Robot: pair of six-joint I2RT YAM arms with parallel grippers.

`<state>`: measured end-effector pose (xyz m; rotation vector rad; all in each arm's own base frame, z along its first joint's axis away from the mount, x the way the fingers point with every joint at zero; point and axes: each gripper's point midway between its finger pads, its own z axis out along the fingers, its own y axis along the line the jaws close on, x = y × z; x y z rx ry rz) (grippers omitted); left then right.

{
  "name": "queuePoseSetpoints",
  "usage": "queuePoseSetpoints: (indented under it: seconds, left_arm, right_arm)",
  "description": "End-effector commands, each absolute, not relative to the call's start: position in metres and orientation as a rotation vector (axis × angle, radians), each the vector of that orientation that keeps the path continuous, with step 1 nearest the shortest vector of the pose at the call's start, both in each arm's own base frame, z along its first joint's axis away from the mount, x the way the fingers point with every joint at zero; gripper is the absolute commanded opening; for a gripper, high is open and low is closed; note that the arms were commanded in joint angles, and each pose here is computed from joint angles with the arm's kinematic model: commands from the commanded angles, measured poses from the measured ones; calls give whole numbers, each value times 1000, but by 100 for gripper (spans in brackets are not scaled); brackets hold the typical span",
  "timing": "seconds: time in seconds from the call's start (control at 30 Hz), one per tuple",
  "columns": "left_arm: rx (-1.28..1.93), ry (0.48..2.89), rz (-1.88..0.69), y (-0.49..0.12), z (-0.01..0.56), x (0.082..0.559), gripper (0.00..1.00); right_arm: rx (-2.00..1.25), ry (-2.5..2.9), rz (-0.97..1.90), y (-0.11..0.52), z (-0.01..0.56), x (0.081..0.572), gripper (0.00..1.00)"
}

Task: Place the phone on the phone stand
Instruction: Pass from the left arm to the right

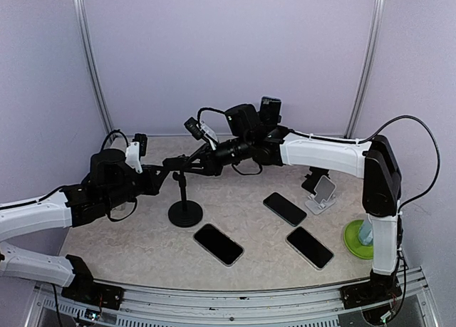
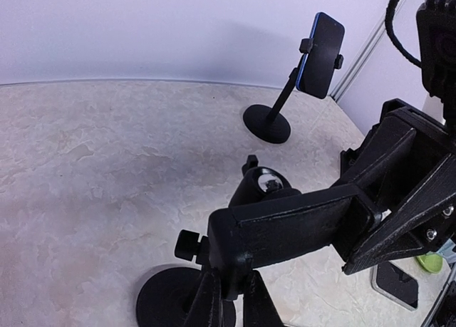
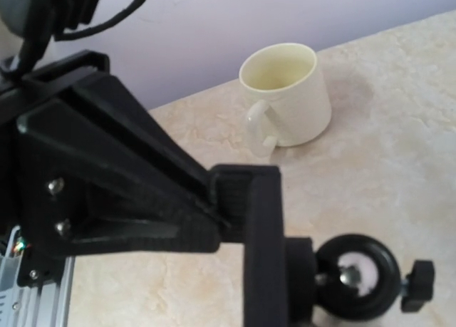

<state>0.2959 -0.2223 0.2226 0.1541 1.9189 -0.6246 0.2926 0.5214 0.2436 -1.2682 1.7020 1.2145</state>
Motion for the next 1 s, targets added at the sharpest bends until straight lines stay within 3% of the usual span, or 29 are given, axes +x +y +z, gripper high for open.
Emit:
queuePoseSetpoints:
  seconds: [0.0,0.97]
  left_arm:
    - [142,1797,-649,-222,263,296,0]
    - [144,1862,-543,-199,263,284,0]
  right_arm:
    - [-1264,1713,1276,528,237,282,2]
    - [-1192,1832,1450,530,191,257,0]
